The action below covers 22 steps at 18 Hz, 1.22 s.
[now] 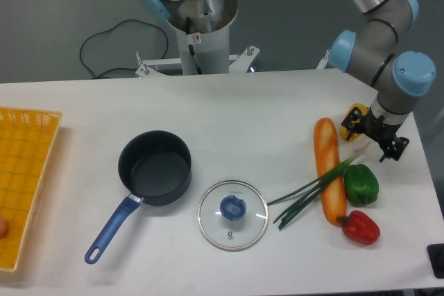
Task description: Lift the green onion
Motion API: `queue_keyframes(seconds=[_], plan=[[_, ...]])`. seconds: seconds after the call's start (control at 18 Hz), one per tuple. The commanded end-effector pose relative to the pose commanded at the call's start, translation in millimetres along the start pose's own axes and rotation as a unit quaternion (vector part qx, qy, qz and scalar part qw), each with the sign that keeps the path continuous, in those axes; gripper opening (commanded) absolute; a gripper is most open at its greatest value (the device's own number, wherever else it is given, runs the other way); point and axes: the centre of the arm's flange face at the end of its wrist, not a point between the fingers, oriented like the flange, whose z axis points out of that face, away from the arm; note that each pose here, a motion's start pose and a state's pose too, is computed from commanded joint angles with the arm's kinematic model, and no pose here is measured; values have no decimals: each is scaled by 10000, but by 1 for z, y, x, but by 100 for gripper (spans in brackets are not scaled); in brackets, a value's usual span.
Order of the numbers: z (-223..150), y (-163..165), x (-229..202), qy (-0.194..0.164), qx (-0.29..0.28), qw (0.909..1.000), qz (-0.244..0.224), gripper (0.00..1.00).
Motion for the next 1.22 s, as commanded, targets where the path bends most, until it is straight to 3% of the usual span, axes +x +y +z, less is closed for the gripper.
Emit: queue_keyframes(seconds=[0.56,0.83,1.22], plan=[[4,-1,-2,-53,-2,10000,11,65],[5,-1,-1,-38,-1,10000,10,27],[4,-2,-1,-45,-1,10000,11,11]])
